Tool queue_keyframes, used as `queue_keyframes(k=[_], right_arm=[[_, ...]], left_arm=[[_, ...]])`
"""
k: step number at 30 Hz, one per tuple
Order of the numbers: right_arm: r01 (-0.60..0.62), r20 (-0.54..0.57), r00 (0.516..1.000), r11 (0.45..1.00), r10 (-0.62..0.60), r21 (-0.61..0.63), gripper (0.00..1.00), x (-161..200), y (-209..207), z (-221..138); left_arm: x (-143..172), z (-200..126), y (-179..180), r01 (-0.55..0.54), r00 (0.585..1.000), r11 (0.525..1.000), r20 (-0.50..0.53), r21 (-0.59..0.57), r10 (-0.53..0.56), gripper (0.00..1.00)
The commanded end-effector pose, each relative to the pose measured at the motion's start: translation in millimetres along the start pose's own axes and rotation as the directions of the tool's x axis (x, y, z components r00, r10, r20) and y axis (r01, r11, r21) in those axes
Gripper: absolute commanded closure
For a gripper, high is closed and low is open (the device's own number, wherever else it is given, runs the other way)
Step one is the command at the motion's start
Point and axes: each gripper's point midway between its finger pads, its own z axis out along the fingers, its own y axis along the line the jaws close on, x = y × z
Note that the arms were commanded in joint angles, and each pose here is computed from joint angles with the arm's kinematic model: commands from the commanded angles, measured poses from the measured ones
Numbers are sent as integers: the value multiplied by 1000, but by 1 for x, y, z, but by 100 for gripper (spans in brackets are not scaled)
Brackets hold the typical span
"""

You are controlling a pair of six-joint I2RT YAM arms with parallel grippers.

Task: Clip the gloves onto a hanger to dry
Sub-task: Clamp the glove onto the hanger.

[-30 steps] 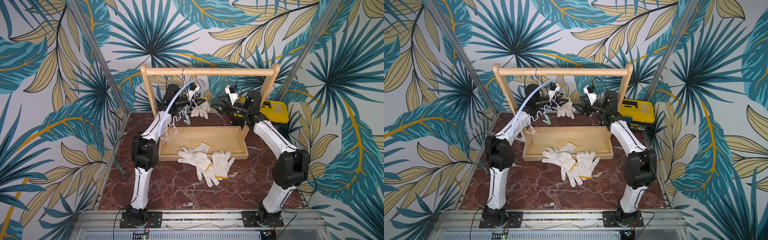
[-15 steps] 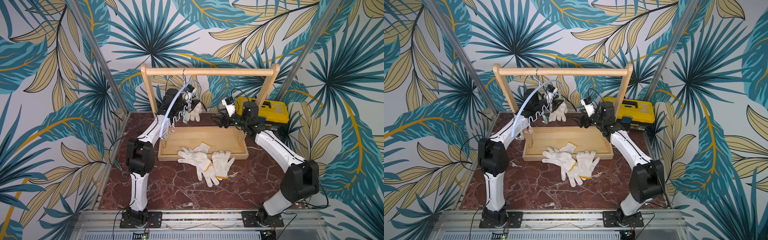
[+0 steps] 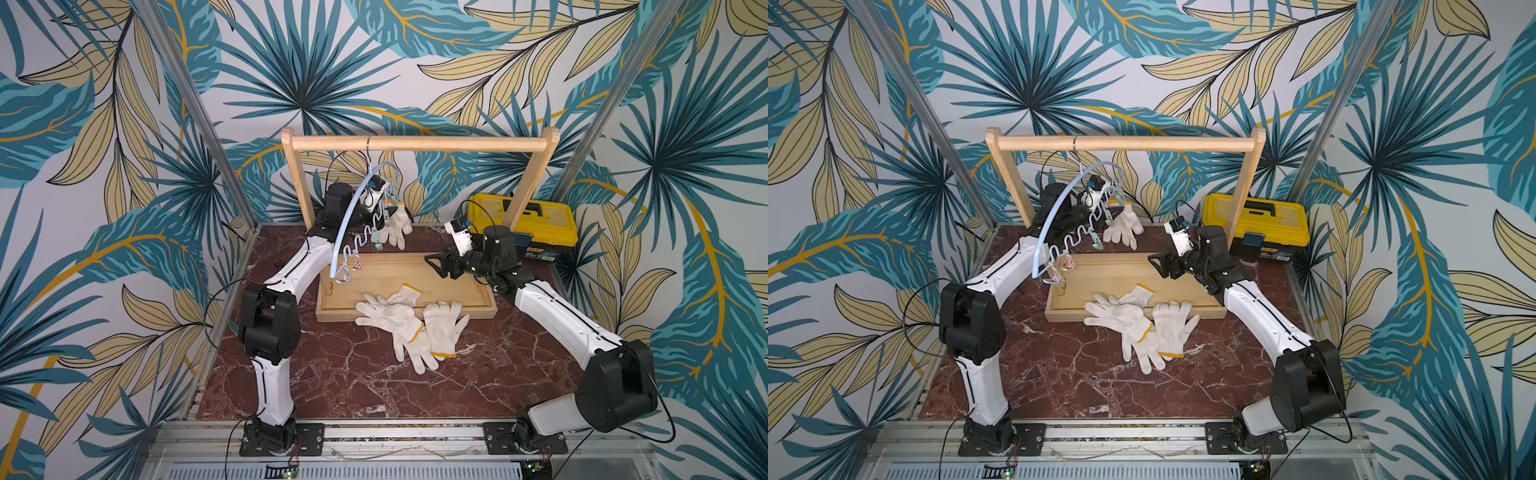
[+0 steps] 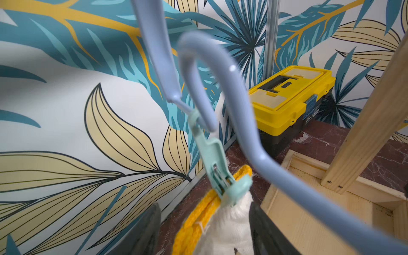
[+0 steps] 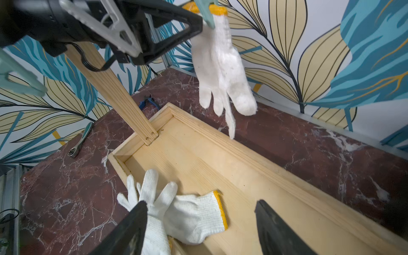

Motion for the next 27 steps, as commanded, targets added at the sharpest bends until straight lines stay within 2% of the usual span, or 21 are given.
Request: queue_keyframes(k=[1,7,13,19,27], right_arm=[[-47,-33,998,997,49,66,23,13,-5,-8],[-96,-82,991,987,107,126,23,32,-9,-15],[-153,-107,978,964,179,215,24,48,-15,-24],[-228,-164,939,906,301,357,26,81,-25,-43],[-259,-255,884,864,392,431,28,124,-15,-50]], left_arm=[[2,-11,0,-30,999,999,-12,-37,30,36],[29,-18,7,-17,996,993,-84,-120,7,36],[40,-27,12,-11,993,985,-118,-173,-9,35],[55,-34,5,-1,988,984,-151,-178,-27,35],[75,-47,-6,-3,979,979,-202,-202,-38,34]])
